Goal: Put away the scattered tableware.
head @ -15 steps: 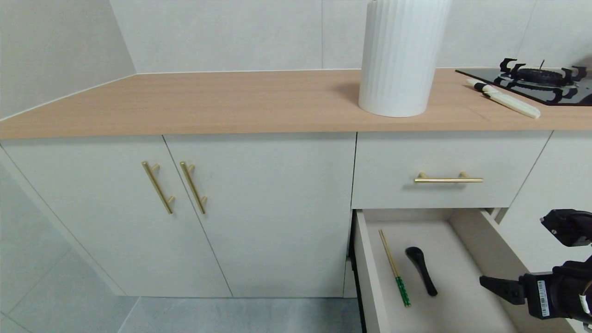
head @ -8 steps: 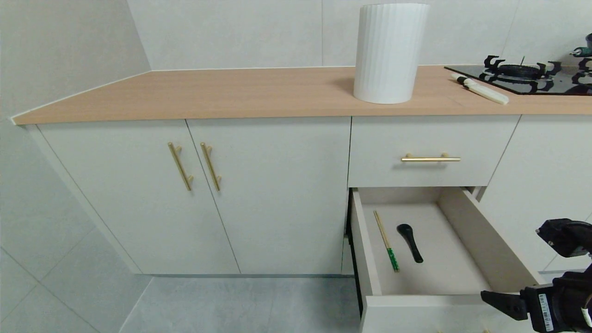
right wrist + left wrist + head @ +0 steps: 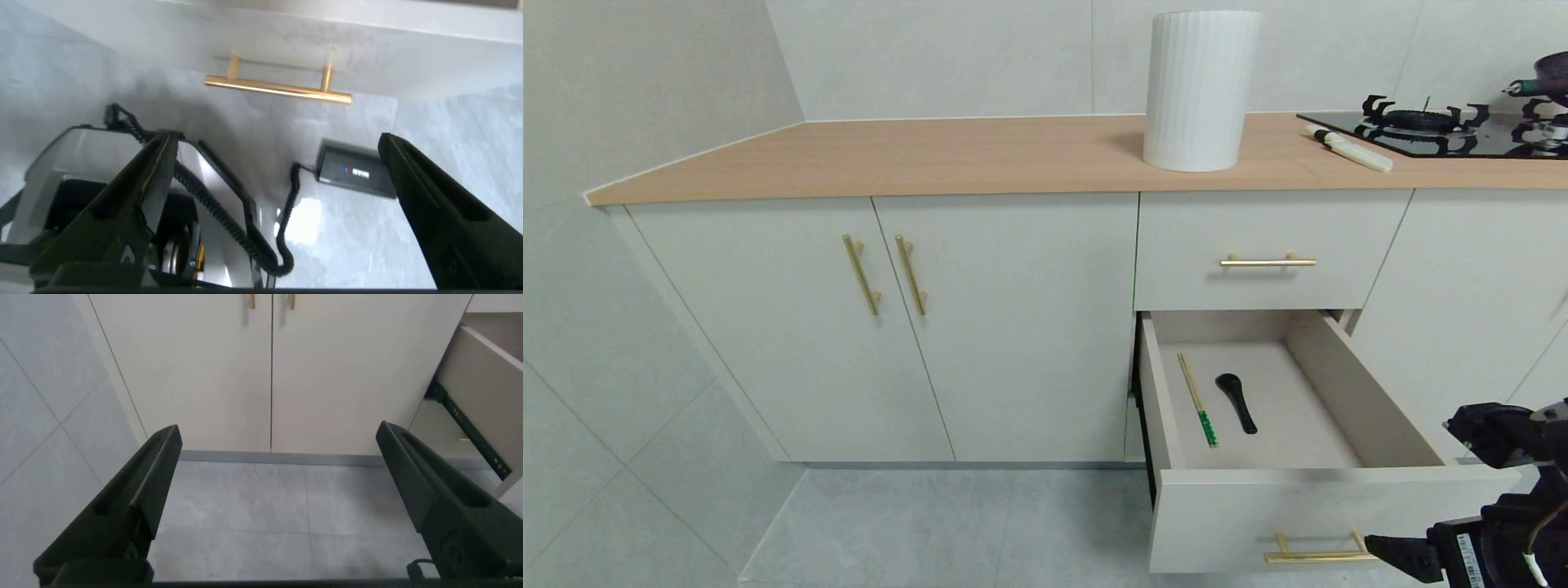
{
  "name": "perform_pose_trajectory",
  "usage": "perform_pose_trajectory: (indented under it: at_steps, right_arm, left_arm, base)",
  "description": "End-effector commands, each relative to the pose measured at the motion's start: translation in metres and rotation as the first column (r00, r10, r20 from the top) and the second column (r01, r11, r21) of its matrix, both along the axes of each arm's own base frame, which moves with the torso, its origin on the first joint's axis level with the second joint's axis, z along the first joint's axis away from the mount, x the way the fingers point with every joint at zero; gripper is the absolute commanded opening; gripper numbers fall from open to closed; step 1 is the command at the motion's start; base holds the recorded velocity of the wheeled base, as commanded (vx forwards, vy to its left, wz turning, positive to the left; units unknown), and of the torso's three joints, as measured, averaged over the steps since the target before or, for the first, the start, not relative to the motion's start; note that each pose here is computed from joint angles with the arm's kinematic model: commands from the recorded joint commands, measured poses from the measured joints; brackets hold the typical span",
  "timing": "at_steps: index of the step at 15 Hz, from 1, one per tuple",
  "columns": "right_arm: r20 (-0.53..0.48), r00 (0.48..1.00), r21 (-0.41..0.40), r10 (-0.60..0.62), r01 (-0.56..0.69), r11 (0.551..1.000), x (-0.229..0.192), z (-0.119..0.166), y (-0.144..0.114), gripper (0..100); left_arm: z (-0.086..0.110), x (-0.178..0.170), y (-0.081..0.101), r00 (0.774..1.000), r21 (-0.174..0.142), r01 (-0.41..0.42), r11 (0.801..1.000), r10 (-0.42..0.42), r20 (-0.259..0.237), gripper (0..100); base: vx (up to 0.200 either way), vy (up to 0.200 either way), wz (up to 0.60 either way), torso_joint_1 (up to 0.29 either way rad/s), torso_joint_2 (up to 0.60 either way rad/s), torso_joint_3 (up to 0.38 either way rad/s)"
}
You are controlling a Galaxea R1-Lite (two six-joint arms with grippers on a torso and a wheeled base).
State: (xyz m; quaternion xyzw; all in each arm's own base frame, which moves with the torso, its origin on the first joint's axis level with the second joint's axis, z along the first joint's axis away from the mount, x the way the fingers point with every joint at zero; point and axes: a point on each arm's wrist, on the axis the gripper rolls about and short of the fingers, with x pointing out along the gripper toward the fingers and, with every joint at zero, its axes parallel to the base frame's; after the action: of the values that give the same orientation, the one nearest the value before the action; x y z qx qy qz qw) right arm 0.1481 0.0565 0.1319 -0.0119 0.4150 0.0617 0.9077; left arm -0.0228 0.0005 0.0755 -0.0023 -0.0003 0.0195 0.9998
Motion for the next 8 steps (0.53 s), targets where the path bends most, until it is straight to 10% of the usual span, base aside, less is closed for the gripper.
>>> perform_pose_trajectory:
  at_steps: [1, 8]
  right_arm:
    - [-0.089, 0.996, -0.034, -0.004, 0.001, 0.999, 0.014, -0.017, 0.006, 100]
    - [-0.059, 0.998, -0.024, -0.003, 0.002, 1.000, 0.062, -0.047, 0.025, 100]
  left_arm:
    - [0.000, 0.000, 0.000, 1.000, -0.001, -0.001, 1.000, 0.001, 0.000, 100]
    - [0.000, 0.000, 0.000, 1.000, 0.000, -0.001, 1.000, 0.001, 0.000, 100]
  base:
    - [0.000, 0.000, 0.00, 0.000, 0.00, 0.000]
    - [0.000, 0.000, 0.00, 0.000, 0.00, 0.000]
